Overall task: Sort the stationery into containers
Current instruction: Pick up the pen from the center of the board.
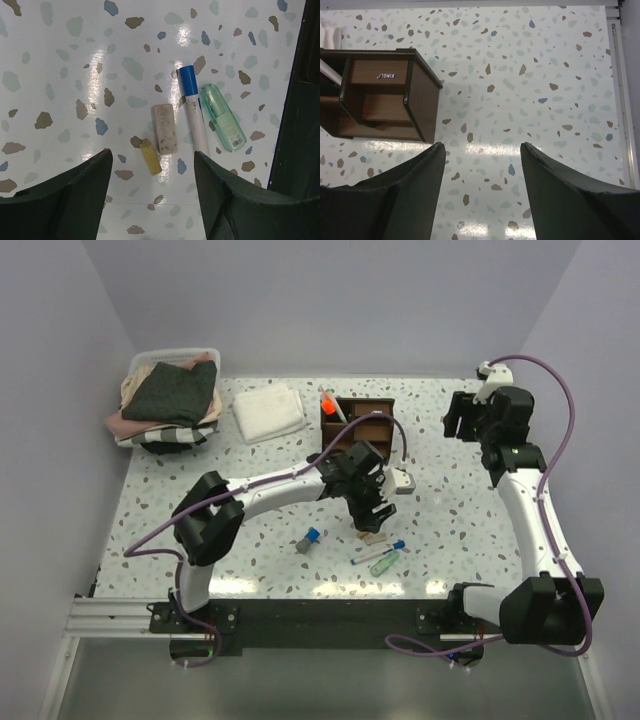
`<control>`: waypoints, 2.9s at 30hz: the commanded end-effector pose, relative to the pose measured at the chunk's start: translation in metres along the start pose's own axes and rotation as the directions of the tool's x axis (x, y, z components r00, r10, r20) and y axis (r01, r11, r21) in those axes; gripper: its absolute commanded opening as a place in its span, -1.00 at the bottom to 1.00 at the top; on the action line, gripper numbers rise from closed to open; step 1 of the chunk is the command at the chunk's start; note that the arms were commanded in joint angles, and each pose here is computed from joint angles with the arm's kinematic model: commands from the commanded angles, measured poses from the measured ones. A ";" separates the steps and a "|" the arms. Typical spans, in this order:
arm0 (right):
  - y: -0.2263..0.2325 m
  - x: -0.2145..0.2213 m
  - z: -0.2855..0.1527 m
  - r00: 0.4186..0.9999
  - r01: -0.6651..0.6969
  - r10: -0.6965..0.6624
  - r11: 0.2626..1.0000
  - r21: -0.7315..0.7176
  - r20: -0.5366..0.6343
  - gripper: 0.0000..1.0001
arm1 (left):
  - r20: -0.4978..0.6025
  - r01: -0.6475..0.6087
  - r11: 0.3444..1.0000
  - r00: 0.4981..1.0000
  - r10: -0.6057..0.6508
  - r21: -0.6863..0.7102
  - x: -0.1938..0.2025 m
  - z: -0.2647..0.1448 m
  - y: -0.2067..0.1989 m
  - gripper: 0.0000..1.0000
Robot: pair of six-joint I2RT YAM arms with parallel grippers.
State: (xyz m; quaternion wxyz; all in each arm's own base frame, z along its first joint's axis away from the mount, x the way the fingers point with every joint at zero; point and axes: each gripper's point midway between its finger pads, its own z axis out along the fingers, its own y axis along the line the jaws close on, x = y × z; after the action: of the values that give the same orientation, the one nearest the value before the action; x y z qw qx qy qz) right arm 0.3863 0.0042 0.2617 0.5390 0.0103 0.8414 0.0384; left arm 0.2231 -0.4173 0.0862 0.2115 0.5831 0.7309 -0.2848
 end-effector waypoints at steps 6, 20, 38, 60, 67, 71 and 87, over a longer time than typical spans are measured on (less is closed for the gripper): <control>0.007 -0.018 -0.038 0.997 -0.014 0.016 1.000 -0.020 0.079 0.30 | -0.022 0.032 0.999 0.999 -0.032 -0.002 -0.001 0.012 -0.002 0.57; 0.001 -0.026 -0.051 0.992 -0.029 0.026 0.999 0.023 0.124 0.29 | -0.073 0.012 0.998 0.997 -0.007 0.064 0.012 0.048 -0.039 0.31; 0.000 -0.006 -0.055 0.995 -0.008 0.006 1.000 0.021 0.097 0.29 | -0.159 -0.037 0.999 0.987 0.032 -0.029 0.035 0.077 -0.020 0.06; 0.001 -0.005 -0.054 0.993 -0.038 0.035 0.999 0.020 0.110 0.29 | -0.179 -0.126 0.978 0.979 0.095 -0.167 0.025 0.071 -0.027 0.00; 0.000 -0.002 -0.054 0.994 -0.036 0.033 0.999 0.025 0.103 0.29 | -0.169 -0.138 0.971 0.980 0.105 -0.197 0.018 0.076 -0.021 0.09; -0.001 -0.002 -0.055 0.994 -0.038 0.034 0.999 0.031 0.106 0.29 | -0.120 -0.149 0.958 0.985 0.122 -0.245 -0.011 0.070 -0.013 0.17; -0.003 -0.001 -0.054 0.995 -0.030 0.025 0.999 0.041 0.101 0.29 | -0.136 -0.141 0.975 0.984 0.119 -0.169 -0.005 0.094 -0.022 0.13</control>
State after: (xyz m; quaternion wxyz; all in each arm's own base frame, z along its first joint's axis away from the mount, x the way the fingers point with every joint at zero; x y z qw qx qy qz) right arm 0.3380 0.0035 0.2705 0.5596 0.0248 0.8275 0.0375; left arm 0.2040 -0.4717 0.0233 0.2343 0.6187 0.7356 -0.1456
